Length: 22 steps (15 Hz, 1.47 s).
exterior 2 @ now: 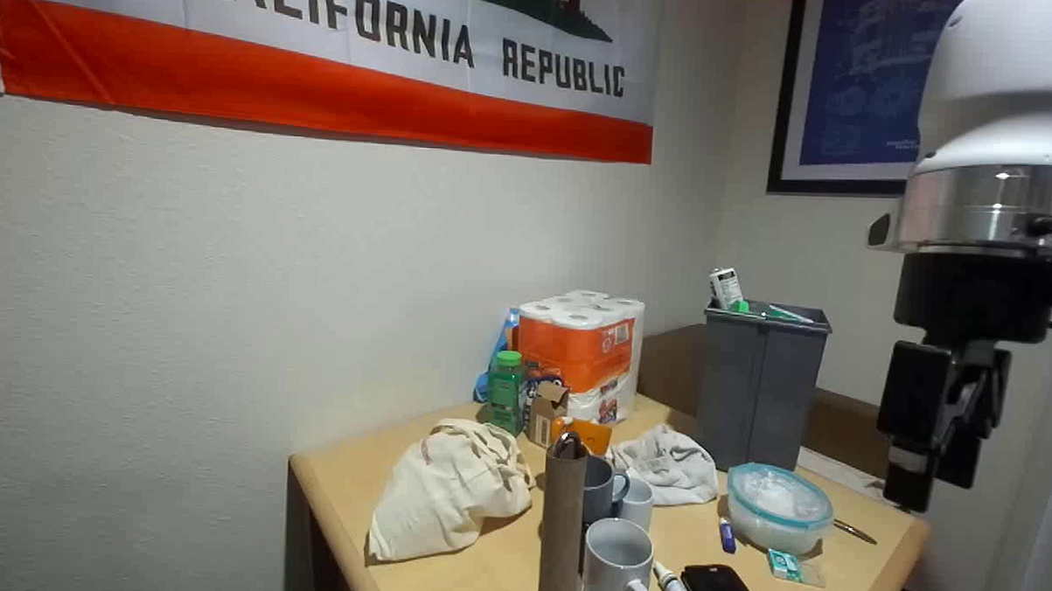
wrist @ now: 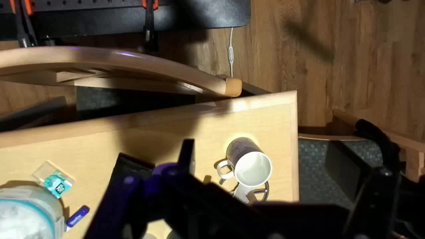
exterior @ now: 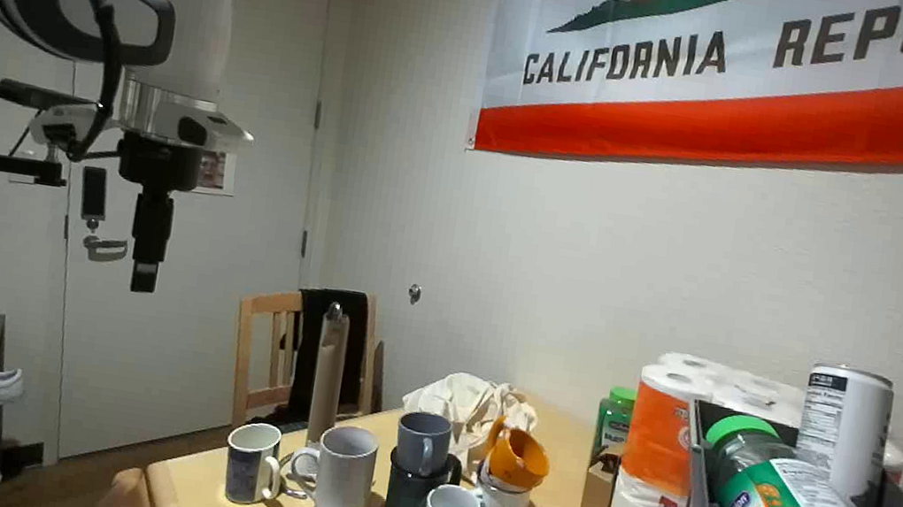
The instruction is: Open the wallet
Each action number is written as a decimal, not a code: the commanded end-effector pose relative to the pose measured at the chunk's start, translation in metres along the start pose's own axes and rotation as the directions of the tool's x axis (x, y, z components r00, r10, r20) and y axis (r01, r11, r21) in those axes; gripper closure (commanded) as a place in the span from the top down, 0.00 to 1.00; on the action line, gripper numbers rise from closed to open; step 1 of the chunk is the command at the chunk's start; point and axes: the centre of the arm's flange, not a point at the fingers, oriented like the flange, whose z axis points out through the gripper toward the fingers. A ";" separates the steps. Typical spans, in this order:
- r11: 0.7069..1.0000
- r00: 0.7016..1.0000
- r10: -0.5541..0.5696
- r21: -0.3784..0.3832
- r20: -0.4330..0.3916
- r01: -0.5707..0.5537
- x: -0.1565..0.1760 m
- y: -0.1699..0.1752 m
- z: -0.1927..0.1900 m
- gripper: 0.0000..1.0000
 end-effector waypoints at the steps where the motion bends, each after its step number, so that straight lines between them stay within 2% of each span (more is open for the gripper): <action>1: 1.000 1.000 0.000 0.000 0.000 0.000 0.000 0.000 0.000 1.00; 5: 1.000 0.999 0.010 -0.007 0.039 -0.009 0.034 0.025 0.024 1.00; 9: 0.999 0.998 0.015 -0.045 0.065 -0.012 0.088 0.074 0.061 1.00; 11: 0.997 0.998 0.031 -0.068 0.053 -0.027 0.120 0.103 0.084 1.00; 14: 0.994 0.993 0.088 -0.078 0.074 -0.083 0.161 0.138 0.119 1.00; 15: 0.996 0.992 0.078 -0.046 0.101 -0.074 0.158 0.133 0.110 1.00; 16: 0.994 0.994 0.089 -0.068 0.071 -0.084 0.134 0.138 0.117 1.00; 18: 0.994 0.992 0.093 -0.066 0.089 -0.087 0.150 0.140 0.124 1.00; 22: 0.993 0.991 0.101 -0.068 0.086 -0.095 0.162 0.140 0.128 1.00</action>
